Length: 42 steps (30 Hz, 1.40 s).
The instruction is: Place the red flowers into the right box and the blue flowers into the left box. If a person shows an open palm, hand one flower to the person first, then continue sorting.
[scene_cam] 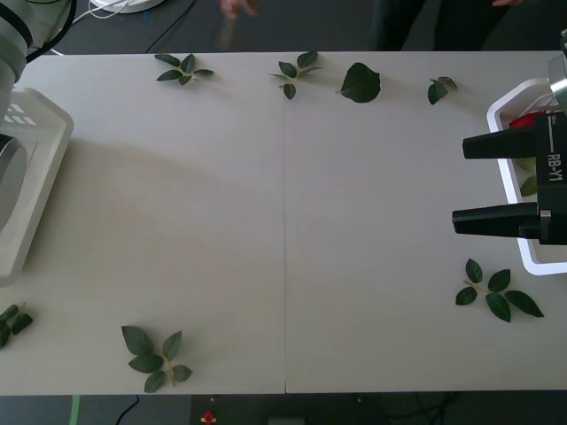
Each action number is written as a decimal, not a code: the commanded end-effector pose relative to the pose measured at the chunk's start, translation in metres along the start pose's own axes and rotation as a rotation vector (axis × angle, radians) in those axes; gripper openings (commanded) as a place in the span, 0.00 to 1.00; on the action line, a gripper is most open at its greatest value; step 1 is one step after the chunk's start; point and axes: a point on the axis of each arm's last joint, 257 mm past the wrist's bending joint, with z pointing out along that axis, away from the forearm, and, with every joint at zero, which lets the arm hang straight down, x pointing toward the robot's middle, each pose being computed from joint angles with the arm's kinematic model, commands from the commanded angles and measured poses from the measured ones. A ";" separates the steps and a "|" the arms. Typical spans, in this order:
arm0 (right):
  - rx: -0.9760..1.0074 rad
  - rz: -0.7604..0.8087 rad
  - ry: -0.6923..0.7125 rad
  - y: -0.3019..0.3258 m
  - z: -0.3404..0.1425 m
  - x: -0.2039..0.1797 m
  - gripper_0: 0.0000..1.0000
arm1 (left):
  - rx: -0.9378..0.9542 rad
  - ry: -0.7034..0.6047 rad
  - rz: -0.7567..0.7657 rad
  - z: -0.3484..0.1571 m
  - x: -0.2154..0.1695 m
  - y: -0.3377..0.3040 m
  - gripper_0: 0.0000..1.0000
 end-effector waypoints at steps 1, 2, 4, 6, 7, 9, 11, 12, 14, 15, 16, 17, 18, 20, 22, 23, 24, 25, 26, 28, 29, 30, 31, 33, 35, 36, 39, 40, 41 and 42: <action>-0.014 -0.010 -0.020 0.005 0.002 -0.004 1.00 | 0.046 -0.094 0.038 0.006 -0.059 -0.023 1.00; -0.014 -0.010 -0.020 0.005 0.002 -0.004 1.00 | 0.047 -0.098 0.032 0.006 -0.060 -0.023 1.00; -0.014 -0.010 -0.020 0.005 0.002 -0.004 1.00 | 0.054 -0.099 0.029 0.005 -0.062 -0.024 1.00; -0.014 -0.010 -0.020 0.005 0.002 -0.004 1.00 | 0.071 -0.106 0.018 0.001 -0.065 -0.025 1.00; -0.014 -0.010 -0.020 0.005 0.002 -0.004 1.00 | 0.079 -0.109 0.013 -0.001 -0.066 -0.026 1.00; -0.014 -0.010 -0.020 0.005 0.002 -0.004 1.00 | 0.106 -0.128 0.012 -0.010 -0.071 -0.029 1.00; -0.014 -0.010 -0.020 0.005 0.002 -0.004 1.00 | 0.105 -0.125 0.064 -0.017 -0.071 -0.029 1.00; -0.014 -0.010 -0.020 0.005 0.002 -0.004 1.00 | 0.100 -0.122 0.081 -0.024 -0.070 -0.028 1.00; -0.014 -0.010 -0.020 0.005 0.002 -0.004 1.00 | 0.100 -0.116 0.084 -0.035 -0.070 -0.031 1.00; -0.014 -0.010 -0.020 0.005 0.002 -0.004 1.00 | 0.106 -0.111 0.081 -0.040 -0.068 -0.035 1.00; -0.014 -0.010 -0.020 0.005 0.002 -0.004 1.00 | 0.118 -0.103 0.073 -0.044 -0.065 -0.042 1.00; -0.014 -0.010 -0.020 0.005 0.002 -0.004 1.00 | 0.129 -0.105 0.057 -0.049 -0.067 -0.048 1.00; -0.014 -0.010 -0.020 0.005 0.002 -0.004 1.00 | 0.143 -0.105 0.034 -0.054 -0.066 -0.054 1.00; -0.014 -0.010 -0.020 0.005 0.002 -0.004 1.00 | 0.172 -0.112 -0.006 -0.069 -0.066 -0.071 1.00; -0.014 -0.010 -0.020 0.005 0.002 -0.004 1.00 | 0.204 -0.101 -0.050 -0.085 -0.061 -0.088 1.00; -0.014 -0.010 -0.020 0.005 0.002 -0.004 1.00 | 0.224 -0.087 -0.077 -0.094 -0.057 -0.098 1.00; -0.014 -0.010 -0.020 0.005 0.002 -0.004 1.00 | 0.239 -0.071 -0.094 -0.101 -0.053 -0.106 1.00; -0.014 -0.010 -0.020 0.005 0.002 -0.004 1.00 | 0.255 -0.039 -0.119 -0.111 -0.045 -0.117 1.00; -0.014 -0.010 -0.020 0.005 0.002 -0.004 1.00 | 0.266 -0.008 -0.142 -0.120 -0.039 -0.124 1.00; -0.014 -0.010 -0.020 0.005 0.002 -0.004 1.00 | 0.267 0.058 -0.176 -0.139 -0.026 -0.134 1.00; -0.014 -0.010 -0.020 0.005 0.002 -0.004 1.00 | 0.258 0.086 -0.178 -0.148 -0.020 -0.136 1.00; -0.014 -0.010 -0.020 0.005 0.002 -0.004 1.00 | 0.255 0.110 -0.177 -0.154 -0.015 -0.138 1.00; -0.014 -0.010 -0.020 0.005 0.002 -0.004 1.00 | 0.238 0.167 -0.179 -0.169 -0.003 -0.138 1.00; -0.014 -0.010 -0.020 0.005 0.002 -0.004 1.00 | 0.230 0.246 -0.191 -0.190 0.014 -0.142 1.00; -0.014 -0.010 -0.020 0.005 0.002 -0.004 1.00 | 0.215 0.338 -0.205 -0.214 0.038 -0.145 1.00; -0.014 -0.010 -0.020 0.005 0.002 -0.004 1.00 | 0.202 0.384 -0.204 -0.227 0.048 -0.145 1.00; -0.014 -0.010 -0.020 0.005 0.002 -0.004 1.00 | 0.169 0.480 -0.190 -0.250 0.069 -0.145 1.00; -0.014 -0.010 -0.020 0.005 0.002 -0.004 1.00 | 0.161 0.507 -0.182 -0.256 0.074 -0.147 1.00; -0.014 -0.010 -0.020 0.005 0.002 -0.004 1.00 | 0.152 0.535 -0.177 -0.261 0.079 -0.149 1.00; -0.014 -0.010 -0.020 0.005 0.002 -0.004 1.00 | 0.137 0.575 -0.176 -0.269 0.086 -0.151 1.00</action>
